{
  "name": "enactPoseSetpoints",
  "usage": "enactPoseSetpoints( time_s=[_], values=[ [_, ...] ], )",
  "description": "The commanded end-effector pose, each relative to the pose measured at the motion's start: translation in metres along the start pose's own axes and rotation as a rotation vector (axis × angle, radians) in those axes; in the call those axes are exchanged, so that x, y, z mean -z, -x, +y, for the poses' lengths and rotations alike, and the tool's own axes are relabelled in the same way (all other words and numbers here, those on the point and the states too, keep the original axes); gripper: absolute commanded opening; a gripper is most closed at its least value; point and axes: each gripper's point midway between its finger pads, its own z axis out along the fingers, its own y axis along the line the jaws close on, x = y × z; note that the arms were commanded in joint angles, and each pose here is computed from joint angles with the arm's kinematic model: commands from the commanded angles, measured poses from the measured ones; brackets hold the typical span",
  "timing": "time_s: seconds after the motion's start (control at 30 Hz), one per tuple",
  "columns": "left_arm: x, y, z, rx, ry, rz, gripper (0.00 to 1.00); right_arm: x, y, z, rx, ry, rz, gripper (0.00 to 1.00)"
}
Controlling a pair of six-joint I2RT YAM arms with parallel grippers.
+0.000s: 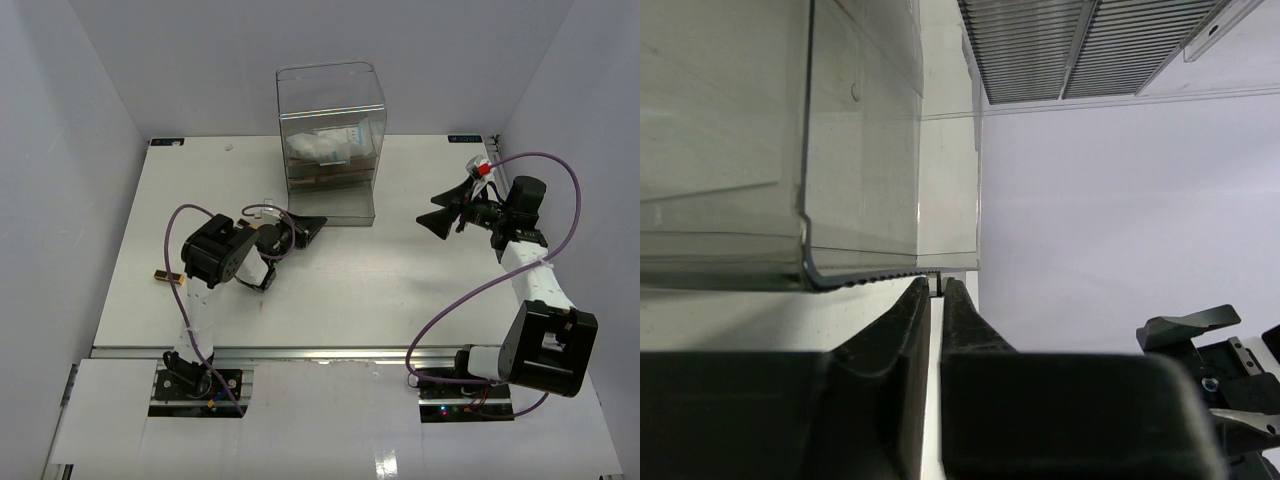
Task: Organize the makeup
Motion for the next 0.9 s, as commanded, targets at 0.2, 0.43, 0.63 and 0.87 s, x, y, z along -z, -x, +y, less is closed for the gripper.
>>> enactPoseSetpoints(
  time_s=[0.2,0.43,0.63,0.87],
  values=[
    [0.002,0.002,-0.049,-0.064,-0.122,0.02,0.56,-0.001,-0.007,-0.009,0.023,-0.018,0.019,0.9],
    [0.017,-0.002,-0.07,-0.181,-0.081,0.068,0.68,0.0,-0.006,-0.01,0.028,-0.024,0.02,0.9],
    [0.032,-0.003,-0.069,-0.287,0.054,0.122,0.78,0.0,-0.006,-0.01,0.028,-0.03,0.021,0.9],
    [0.054,0.011,-0.056,-0.364,0.304,0.136,0.89,0.001,-0.005,-0.011,0.034,-0.044,0.022,0.9]
  ],
)
